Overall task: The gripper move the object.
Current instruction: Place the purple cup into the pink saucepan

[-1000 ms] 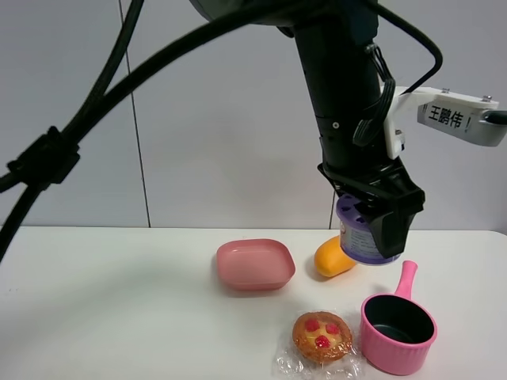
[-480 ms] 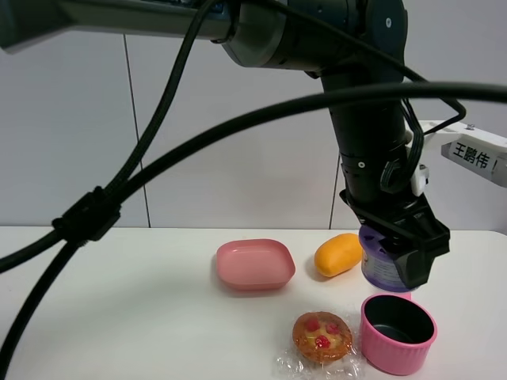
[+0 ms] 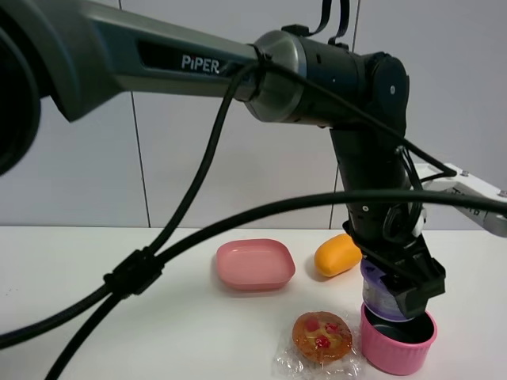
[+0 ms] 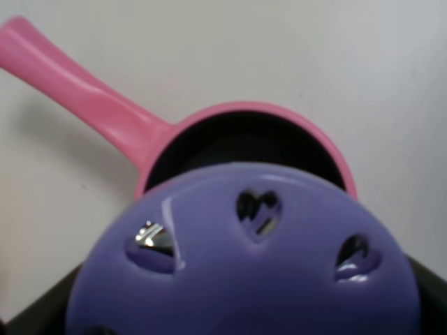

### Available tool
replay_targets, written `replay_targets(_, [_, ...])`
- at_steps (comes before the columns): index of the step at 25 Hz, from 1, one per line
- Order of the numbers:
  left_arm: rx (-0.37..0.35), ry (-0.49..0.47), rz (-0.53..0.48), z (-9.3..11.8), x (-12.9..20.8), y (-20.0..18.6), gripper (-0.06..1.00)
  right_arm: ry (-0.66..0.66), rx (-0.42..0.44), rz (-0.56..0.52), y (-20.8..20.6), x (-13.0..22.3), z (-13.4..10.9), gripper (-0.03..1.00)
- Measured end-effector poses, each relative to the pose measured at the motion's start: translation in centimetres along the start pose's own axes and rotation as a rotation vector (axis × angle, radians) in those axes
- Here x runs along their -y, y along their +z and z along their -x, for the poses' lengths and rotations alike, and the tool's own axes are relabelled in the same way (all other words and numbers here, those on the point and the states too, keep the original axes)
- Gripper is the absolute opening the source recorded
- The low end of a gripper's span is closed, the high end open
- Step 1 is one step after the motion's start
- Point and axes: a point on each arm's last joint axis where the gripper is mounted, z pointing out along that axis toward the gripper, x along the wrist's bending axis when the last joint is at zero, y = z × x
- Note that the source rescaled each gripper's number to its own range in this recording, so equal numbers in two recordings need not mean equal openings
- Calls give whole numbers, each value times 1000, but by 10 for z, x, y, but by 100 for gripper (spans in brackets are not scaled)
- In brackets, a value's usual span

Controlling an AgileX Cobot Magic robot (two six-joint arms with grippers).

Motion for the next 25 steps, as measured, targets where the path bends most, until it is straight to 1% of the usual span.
replay_targets(5, [1, -5, -4, 0, 4, 14, 0, 0, 0, 0, 0, 0, 0, 100])
replay_targets(19, [13, -16, 6, 1, 3, 14, 0, 0, 0, 0, 0, 0, 0, 100])
replay_targets(25, [27, -28, 35, 3, -3, 10, 0, 0, 0, 0, 0, 0, 0, 100])
